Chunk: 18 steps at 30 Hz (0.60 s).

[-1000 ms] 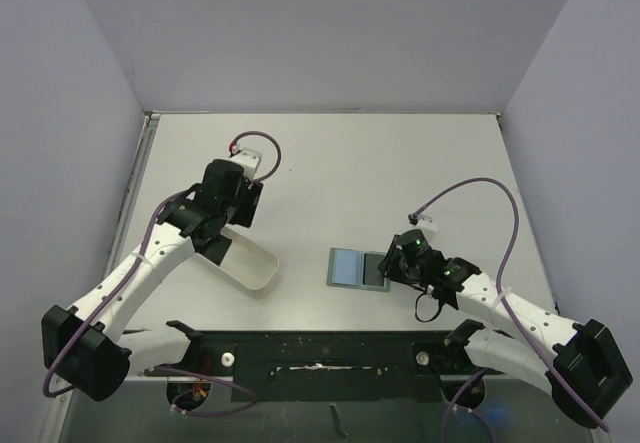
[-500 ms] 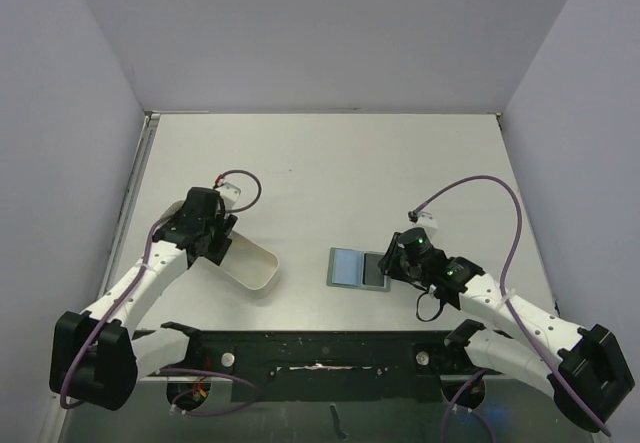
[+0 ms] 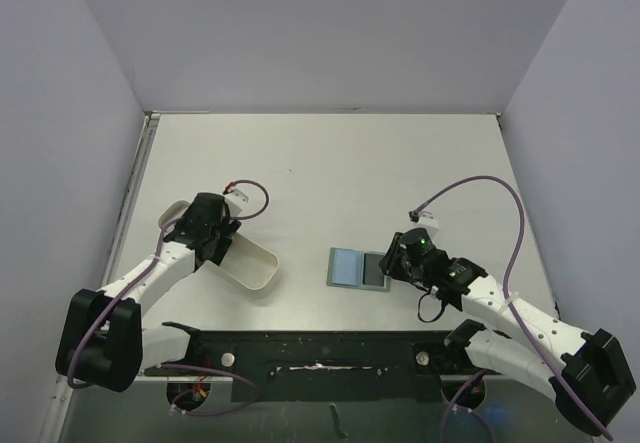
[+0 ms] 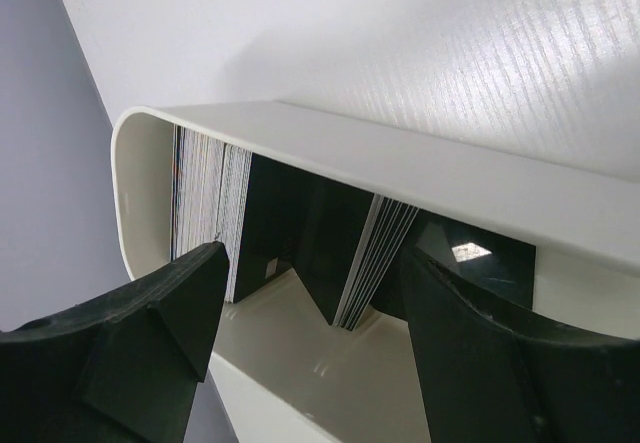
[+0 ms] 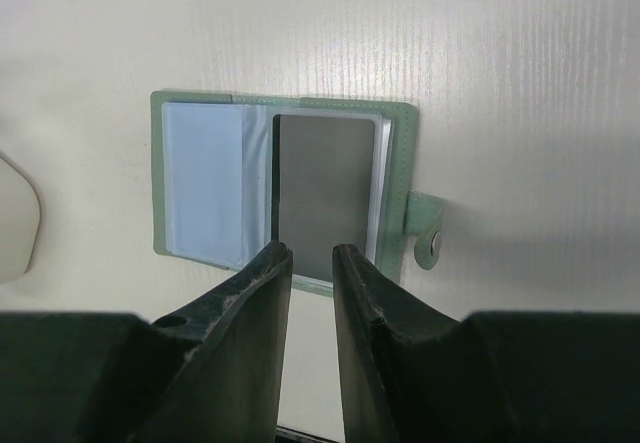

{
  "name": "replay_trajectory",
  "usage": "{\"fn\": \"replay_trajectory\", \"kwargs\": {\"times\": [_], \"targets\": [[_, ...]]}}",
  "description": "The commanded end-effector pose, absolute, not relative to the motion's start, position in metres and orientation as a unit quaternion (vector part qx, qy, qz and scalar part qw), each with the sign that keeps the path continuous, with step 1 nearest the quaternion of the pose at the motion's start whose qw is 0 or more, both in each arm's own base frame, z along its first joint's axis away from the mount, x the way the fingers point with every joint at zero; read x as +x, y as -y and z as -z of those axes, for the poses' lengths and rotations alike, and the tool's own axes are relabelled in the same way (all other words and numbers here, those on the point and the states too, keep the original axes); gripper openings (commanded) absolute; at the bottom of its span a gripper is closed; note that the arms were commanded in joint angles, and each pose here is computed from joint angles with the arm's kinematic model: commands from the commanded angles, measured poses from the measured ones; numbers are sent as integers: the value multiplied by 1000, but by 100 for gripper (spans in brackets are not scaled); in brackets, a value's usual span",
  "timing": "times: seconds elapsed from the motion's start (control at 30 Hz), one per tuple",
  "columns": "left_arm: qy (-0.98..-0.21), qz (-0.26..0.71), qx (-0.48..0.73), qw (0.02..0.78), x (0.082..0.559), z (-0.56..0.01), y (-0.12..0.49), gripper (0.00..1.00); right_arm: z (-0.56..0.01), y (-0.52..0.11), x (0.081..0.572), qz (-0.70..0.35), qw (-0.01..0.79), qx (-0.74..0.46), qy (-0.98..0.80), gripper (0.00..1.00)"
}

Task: Put the credit cards into the card holder
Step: Pick up the credit card from the storage box.

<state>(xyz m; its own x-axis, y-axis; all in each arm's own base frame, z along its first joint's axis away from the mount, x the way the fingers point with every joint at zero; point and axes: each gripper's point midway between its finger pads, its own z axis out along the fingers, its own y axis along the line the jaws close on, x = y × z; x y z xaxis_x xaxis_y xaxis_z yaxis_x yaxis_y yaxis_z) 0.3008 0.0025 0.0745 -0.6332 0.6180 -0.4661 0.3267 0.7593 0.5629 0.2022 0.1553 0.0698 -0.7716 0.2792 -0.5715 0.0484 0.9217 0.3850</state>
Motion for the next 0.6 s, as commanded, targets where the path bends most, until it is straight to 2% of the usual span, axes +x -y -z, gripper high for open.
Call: {"fn": "replay_trajectory", "kwargs": {"times": [0.0,0.2,0.57], "targets": [[-857,-240,271,367,321,-85,-3,69,-90,-159,216,-193,360,88,-909,26],[-856,-229,287,363,322,-75,2,69,-90,-160,219,-192,360,86,-909,26],[-841,-281,300,351,328,-74,-11,69,-93,-162,223,-198,364,86,-906,26]]}}
